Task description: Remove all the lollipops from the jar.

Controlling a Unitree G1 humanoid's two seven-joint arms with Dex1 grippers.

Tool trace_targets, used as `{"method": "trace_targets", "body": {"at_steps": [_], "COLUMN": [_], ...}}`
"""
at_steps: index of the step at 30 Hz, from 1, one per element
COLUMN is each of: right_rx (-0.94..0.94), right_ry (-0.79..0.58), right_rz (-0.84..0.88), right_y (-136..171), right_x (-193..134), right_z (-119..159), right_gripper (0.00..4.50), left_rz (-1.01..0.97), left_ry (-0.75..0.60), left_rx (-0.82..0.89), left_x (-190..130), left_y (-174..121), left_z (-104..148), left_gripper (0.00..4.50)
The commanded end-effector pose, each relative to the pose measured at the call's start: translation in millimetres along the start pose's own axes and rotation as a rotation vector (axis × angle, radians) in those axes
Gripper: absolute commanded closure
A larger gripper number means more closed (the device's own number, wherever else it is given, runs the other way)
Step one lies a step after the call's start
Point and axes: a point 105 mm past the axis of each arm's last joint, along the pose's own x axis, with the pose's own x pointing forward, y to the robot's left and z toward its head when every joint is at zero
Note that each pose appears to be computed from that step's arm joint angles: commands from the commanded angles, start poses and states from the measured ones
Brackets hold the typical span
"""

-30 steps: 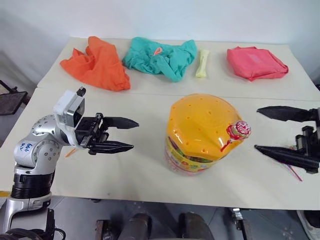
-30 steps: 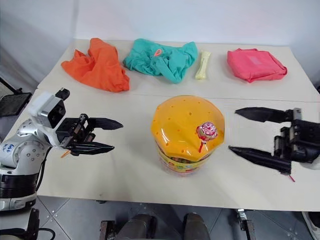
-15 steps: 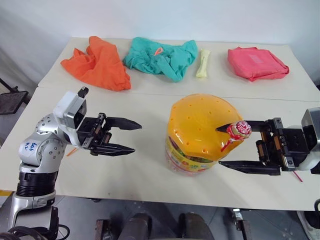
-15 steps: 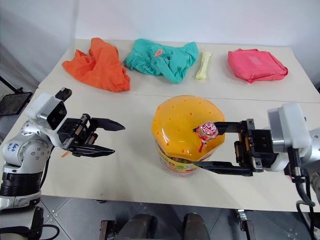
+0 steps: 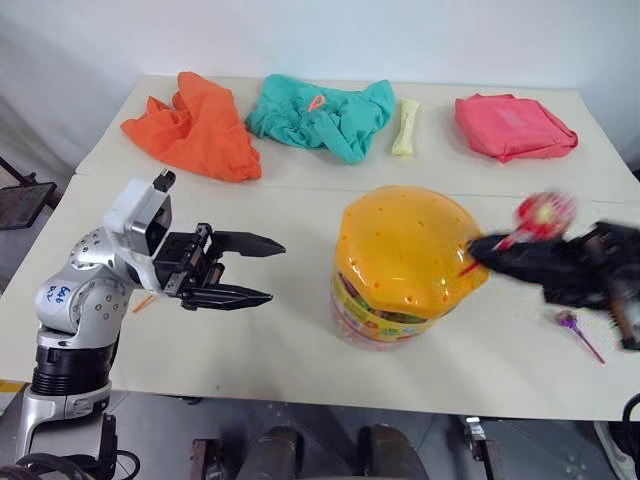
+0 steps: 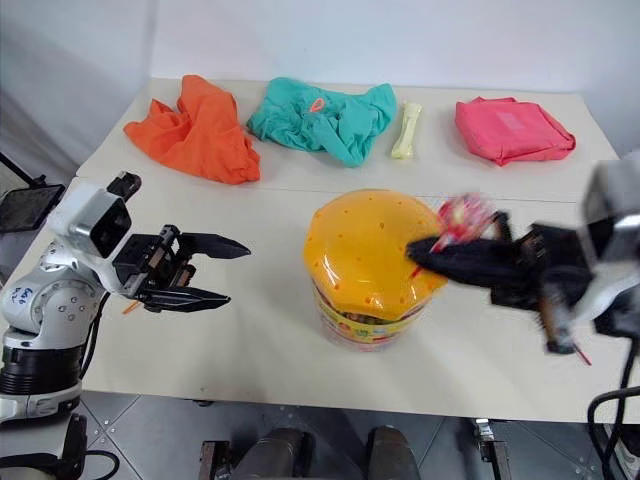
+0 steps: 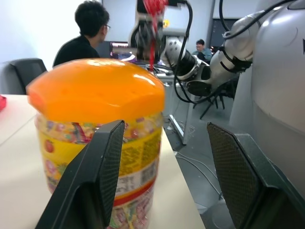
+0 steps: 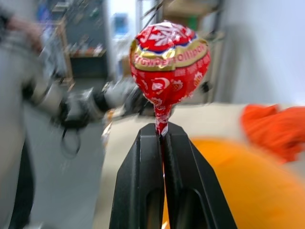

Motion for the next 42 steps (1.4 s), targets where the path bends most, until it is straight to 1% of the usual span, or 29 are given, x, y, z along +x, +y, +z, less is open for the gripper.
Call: {"method": "trace_targets", "body": {"at_steps": [1, 2, 3, 5, 6, 8, 10, 12, 13, 15, 18, 21, 23, 24, 26, 28, 29, 31, 32, 34, 36, 37, 40, 42], "right_rx": [-0.046, -0.064, -0.072, -0.08, -0.089, -0.096, -0.089, -0.09, -0.074, -0.04, -0.005, 0.061, 0.047, 0.038, 0.011, -0.026, -0.044, -0.115, -0.138, -0.114, -0.117, -0.119, -0.207, -0.229], "right_ry": [-0.059, -0.048, -0.037, 0.111, 0.213, 0.495, 0.754, 0.914, 0.963, 0.998, 1.018, 1.002, 0.976, 0.968, 0.933, 0.863, 0.802, 0.593, 0.532, 0.457, 0.42, 0.414, 0.433, 0.423], "right_rz": [-0.245, -0.349, -0.412, -0.536, -0.579, -0.697, -0.795, -0.837, -0.851, -0.882, -0.898, -0.887, -0.872, -0.869, -0.85, -0.806, -0.77, -0.697, -0.676, -0.633, -0.533, -0.502, -0.359, -0.346], "right_y": [-29, -43, -51, -68, -73, -83, -86, -86, -85, -84, -82, -75, -74, -74, -72, -68, -65, -62, -60, -55, -46, -43, -29, -28], "right_x": [-34, -51, -62, -91, -105, -148, -185, -206, -214, -222, -229, -232, -230, -230, -227, -220, -213, -188, -180, -163, -137, -130, -99, -92], "right_z": [32, 33, 34, 14, 1, -40, -73, -92, -99, -108, -115, -120, -118, -116, -111, -102, -96, -78, -73, -70, -74, -76, -90, -95], "right_gripper": [4.48, 4.48, 4.48, 4.48, 4.48, 4.48, 4.48, 4.48, 4.48, 4.48, 4.48, 3.78, 3.19, 2.78, 2.11, 1.38, 1.03, 0.32, 0.03, 0.03, 0.03, 0.03, 0.03, 0.03], "left_rz": [-0.005, -0.003, -0.001, 0.005, 0.004, 0.004, 0.016, 0.028, 0.036, 0.058, 0.086, 0.116, 0.172, 0.191, 0.232, 0.305, 0.345, 0.466, 0.523, 0.614, 0.687, 0.707, 0.792, 0.823], "left_ry": [-0.011, -0.009, -0.007, -0.002, 0.001, 0.023, 0.042, 0.066, 0.081, 0.087, 0.099, 0.09, 0.018, -0.003, 0.018, 0.061, 0.086, 0.154, 0.187, 0.235, 0.269, 0.277, 0.335, 0.358], "left_rx": [0.053, 0.06, 0.065, 0.075, 0.084, 0.115, 0.143, 0.155, 0.151, 0.132, 0.113, 0.083, 0.05, 0.041, 0.023, 0.013, 0.002, 0.031, 0.042, 0.063, 0.067, 0.069, 0.069, 0.086], "left_x": [2, 2, 2, 3, 4, 6, 8, 8, 8, 6, 0, -5, -10, -12, -18, -30, -36, -53, -61, -74, -86, -89, -100, -102], "left_y": [-5, -6, -6, -5, -5, -6, -5, -4, -4, -4, -5, -5, 0, 2, 5, 10, 13, 22, 25, 27, 25, 24, 15, 13], "left_z": [8, 8, 8, 7, 6, 4, 2, -2, -5, -8, -12, -10, 0, 3, 0, -7, -11, -23, -29, -39, -50, -53, -71, -75], "left_gripper": [1.56, 1.56, 1.56, 1.56, 1.56, 1.56, 1.56, 1.56, 1.56, 1.56, 1.56, 1.56, 1.56, 1.56, 1.56, 1.56, 1.56, 1.56, 1.56, 1.56, 1.56, 1.56, 1.56, 1.56]}}
